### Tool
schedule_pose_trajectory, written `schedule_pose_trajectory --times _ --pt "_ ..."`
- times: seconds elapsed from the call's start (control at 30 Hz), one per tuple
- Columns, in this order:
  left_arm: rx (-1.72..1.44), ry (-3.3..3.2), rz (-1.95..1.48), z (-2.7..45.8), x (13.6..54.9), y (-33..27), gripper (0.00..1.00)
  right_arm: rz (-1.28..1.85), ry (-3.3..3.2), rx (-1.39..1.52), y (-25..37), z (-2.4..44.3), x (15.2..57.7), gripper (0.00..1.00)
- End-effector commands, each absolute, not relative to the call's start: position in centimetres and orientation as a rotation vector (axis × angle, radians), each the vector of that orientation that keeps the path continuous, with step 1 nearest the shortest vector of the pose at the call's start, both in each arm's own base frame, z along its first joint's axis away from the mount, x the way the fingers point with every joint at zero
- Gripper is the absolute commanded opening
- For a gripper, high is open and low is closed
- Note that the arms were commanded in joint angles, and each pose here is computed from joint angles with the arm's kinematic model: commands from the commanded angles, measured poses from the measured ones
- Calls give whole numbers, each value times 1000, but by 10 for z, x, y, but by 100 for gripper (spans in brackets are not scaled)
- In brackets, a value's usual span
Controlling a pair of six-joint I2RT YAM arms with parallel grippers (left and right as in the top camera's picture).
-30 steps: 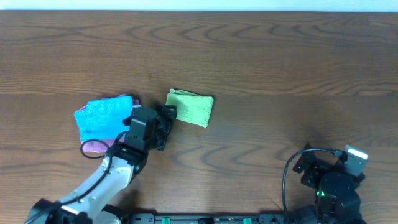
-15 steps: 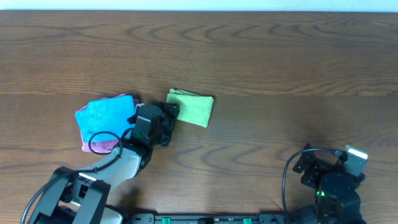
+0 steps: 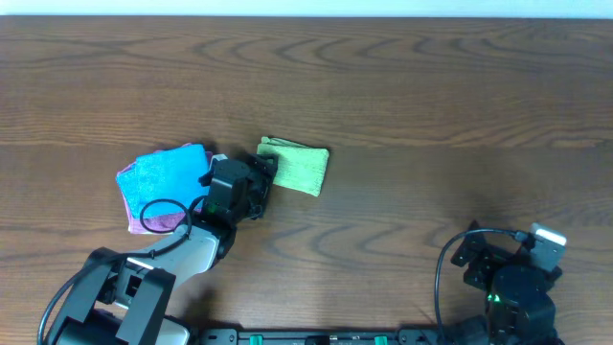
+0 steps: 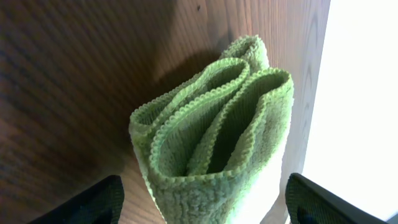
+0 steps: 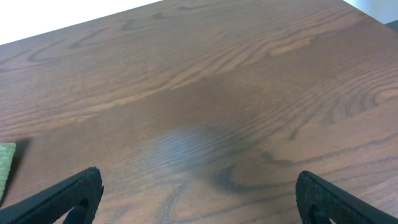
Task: Fold the cloth
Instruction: 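Move the left gripper down beside the folded green cloth, then close the left gripper on the folded green cloth's left edge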
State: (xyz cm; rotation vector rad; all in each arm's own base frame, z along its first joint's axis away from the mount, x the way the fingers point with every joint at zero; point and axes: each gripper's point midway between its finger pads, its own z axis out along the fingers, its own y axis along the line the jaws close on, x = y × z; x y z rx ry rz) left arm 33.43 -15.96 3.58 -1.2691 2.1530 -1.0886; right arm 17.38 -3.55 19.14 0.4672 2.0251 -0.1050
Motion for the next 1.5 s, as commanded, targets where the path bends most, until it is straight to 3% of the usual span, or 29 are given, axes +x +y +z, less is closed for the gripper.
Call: schedule_pose_trajectory --times 0.0,0.77,1.17,1.47 --pt "-1203 2194 -1085 39 337 -166 84 -110 2012 497 -39 191 173 99" --pt "-1213 2291 -711 40 338 -162 90 -110 2012 497 -39 191 173 99" --pt "-1266 2266 -656 29 340 -155 98 -110 2012 497 -39 191 173 99" --pt "-1282 2287 -726 9 347 -169 96 -111 2012 497 -39 191 173 99"
